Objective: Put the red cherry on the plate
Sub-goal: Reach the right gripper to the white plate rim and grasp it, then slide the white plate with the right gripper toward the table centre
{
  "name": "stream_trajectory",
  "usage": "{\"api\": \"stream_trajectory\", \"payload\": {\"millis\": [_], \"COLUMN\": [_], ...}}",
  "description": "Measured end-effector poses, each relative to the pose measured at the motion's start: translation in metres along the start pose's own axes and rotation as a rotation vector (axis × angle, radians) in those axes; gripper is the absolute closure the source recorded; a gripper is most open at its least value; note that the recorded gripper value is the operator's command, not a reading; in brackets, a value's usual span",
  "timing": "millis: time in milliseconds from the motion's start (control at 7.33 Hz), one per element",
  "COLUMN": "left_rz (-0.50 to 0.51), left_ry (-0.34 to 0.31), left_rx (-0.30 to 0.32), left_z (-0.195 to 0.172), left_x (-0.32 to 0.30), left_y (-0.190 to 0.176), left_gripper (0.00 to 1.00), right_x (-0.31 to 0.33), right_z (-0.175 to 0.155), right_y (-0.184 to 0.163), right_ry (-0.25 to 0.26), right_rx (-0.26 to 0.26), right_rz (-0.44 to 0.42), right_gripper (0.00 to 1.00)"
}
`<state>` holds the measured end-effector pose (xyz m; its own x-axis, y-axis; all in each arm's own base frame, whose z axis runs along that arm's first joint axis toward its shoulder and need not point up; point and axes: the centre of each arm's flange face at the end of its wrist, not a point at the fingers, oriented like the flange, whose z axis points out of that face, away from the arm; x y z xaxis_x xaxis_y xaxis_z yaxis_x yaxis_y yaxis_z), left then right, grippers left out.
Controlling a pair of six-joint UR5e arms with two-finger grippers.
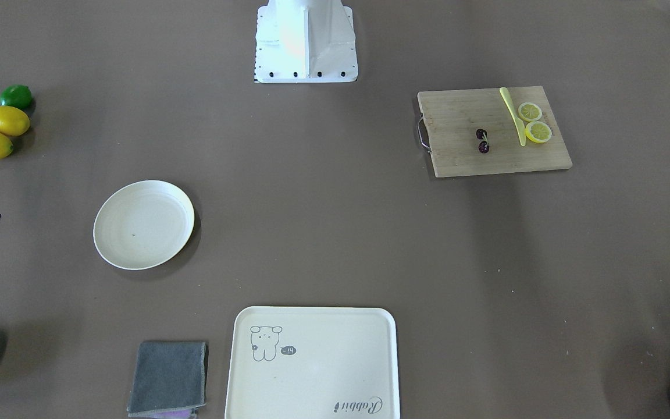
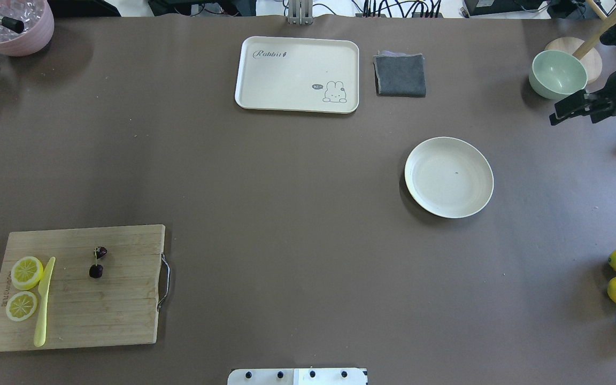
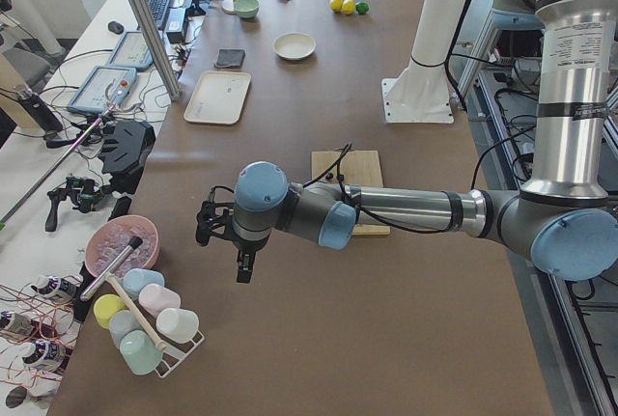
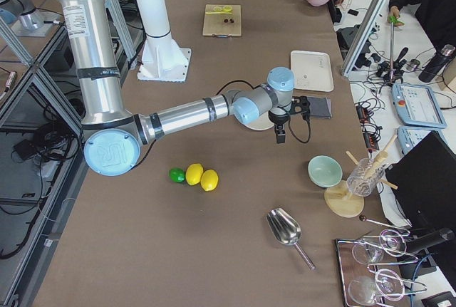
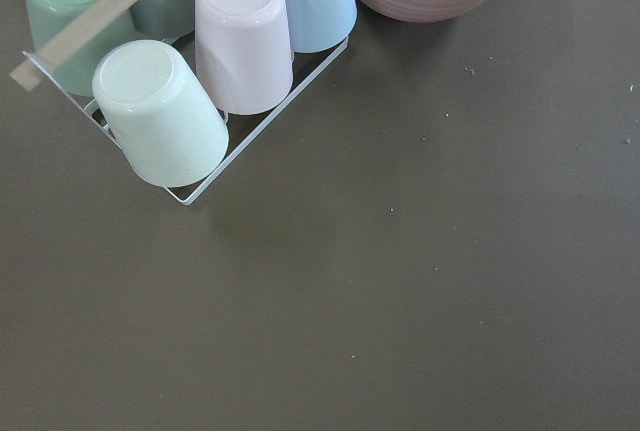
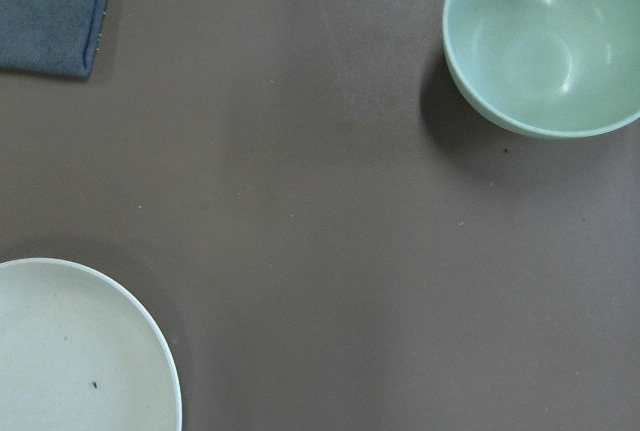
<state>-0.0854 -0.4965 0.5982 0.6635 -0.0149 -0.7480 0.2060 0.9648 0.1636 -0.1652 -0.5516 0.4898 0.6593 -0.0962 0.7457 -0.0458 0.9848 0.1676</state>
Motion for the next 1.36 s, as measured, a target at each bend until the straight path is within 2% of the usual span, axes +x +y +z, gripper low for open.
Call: {"api": "stream_trajectory", "payload": {"millis": [409,545,818,955,1091,1227,1364], "left_rz": [-0.002,-0.003,-0.005,-0.006,-0.005,-0.004,-0.004], "left_ry": [0.000,-0.001,-0.002,-0.004,-0.005,-0.007,-0.009], "left_rx": [-0.001,-0.001,-0.004,-0.005,-0.006,-0.005,-0.006], "left_z": [0.000,0.000,0.002,0.003,0.004,0.004,0.004], "left_x": [-0.001,-0.003,-0.004,-0.006,-0.006,-0.006,-0.007], "left_y": [0.002,0.003,0.004,0.004,0.004,0.004,0.004], "left_gripper": [0.02,0.02,0.02,0.02,0.02,0.02,0.02], "right_x": [-0.048,-0.068,-0.090,-0.096,-0.098,-0.100,-0.100], "right_z": [0.071,0.091,0.110,0.117,0.122,0.125,0.127], "right_y": [0.027,0.040,0.052,0.054,0.055,0.055,0.055], "right_ry": [-0.030,-0.026,-0.021,-0.018,-0.014,-0.012,-0.010], "right_rx": [0.018,0.015,0.007,0.003,-0.002,-0.005,-0.008], "right_rz": [0.030,0.027,0.010,0.004,0.002,0.003,0.009], "right_gripper": [0.00,0.01,0.06,0.17,0.53,0.74,1.00]}}
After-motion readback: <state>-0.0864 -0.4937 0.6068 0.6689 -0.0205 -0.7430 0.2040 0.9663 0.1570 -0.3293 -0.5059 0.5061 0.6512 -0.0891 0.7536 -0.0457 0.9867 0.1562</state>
